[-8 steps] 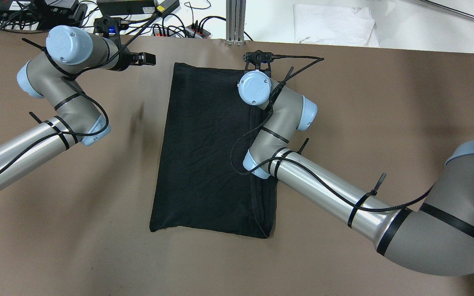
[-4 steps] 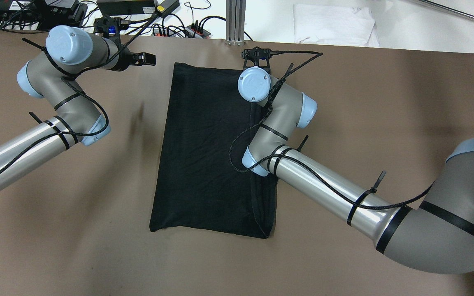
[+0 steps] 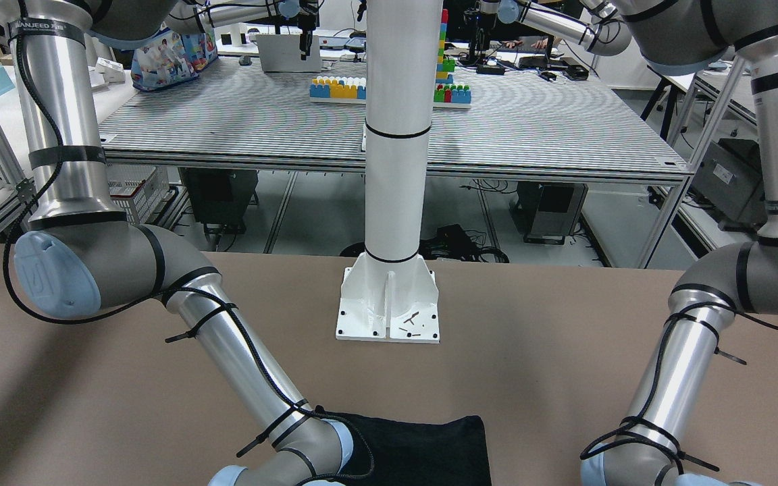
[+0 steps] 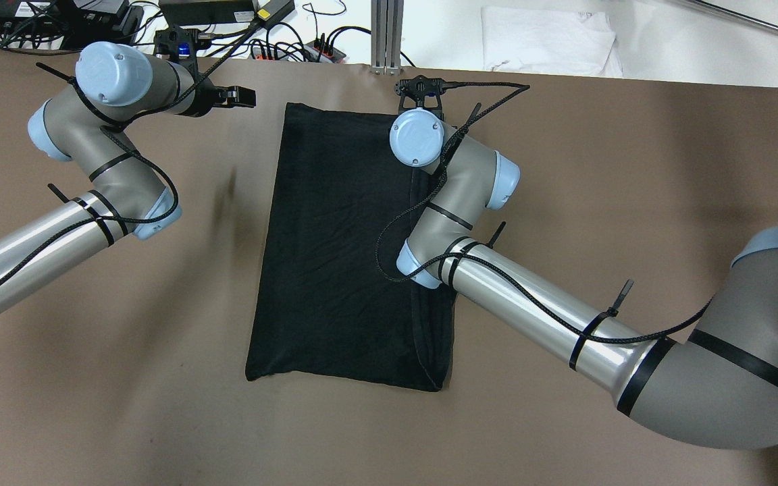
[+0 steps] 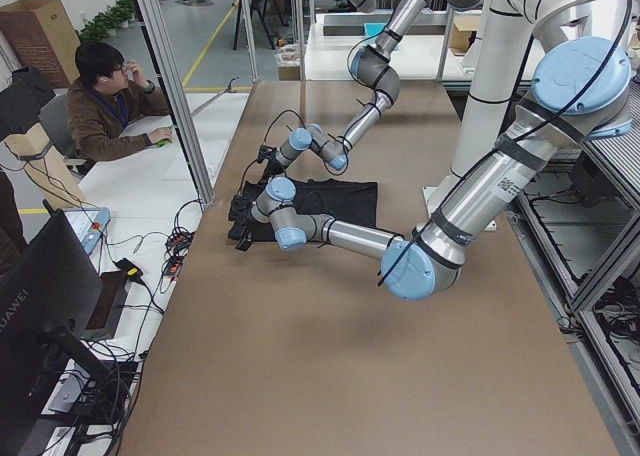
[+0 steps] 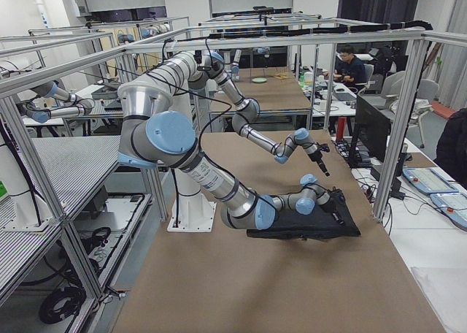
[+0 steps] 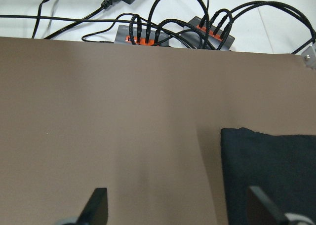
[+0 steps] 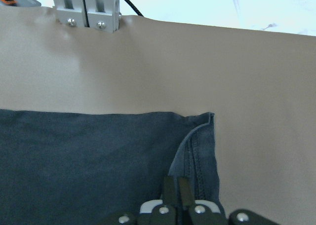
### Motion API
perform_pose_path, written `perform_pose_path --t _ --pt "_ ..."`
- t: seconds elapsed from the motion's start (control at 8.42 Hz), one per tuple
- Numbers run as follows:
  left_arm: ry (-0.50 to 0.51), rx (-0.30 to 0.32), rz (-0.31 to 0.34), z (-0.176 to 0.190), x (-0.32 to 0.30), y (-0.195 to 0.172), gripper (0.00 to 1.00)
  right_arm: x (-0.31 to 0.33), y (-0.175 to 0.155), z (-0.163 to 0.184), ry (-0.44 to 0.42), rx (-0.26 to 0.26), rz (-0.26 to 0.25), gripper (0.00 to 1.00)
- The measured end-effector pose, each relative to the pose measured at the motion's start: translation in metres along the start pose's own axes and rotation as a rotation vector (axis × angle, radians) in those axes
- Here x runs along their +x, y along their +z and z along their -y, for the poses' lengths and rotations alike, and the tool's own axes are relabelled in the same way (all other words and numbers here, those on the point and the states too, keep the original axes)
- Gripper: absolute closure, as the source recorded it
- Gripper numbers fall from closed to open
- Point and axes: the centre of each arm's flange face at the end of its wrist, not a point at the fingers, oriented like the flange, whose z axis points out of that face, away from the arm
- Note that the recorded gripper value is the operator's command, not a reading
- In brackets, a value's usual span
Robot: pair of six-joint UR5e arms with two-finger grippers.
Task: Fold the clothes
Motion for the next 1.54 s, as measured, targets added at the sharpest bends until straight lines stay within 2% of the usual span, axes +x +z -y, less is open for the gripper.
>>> perform_pose_path --t 0.12,0.48,0.59,0.71,0.83,1.54 --pt "0.000 0.000 -0.001 0.000 0.000 0.000 0.00 0.000 0.000 0.000 0.000 0.002 -0.001 0.52" --pt "0.000 0.000 -0.002 0.000 0.002 0.000 0.00 0.001 0.004 -0.005 -0.005 -0.003 -0.009 0.59" --pt "0.000 0.001 -0.002 0.000 0.002 0.000 0.00 0.001 0.005 -0.007 -0.008 -0.006 -0.012 0.71" --pt "0.000 0.001 -0.002 0.000 0.002 0.000 0.00 0.001 0.007 -0.010 -0.010 -0.007 -0.016 0.90" --pt "0.001 0.001 -0.003 0.000 0.003 0.000 0.00 0.002 0.008 -0.010 -0.011 -0.007 -0.018 1.00" --pt "0.002 0.003 -0.008 0.001 0.009 -0.001 0.00 0.011 0.004 0.006 0.004 0.004 -0.013 1.00"
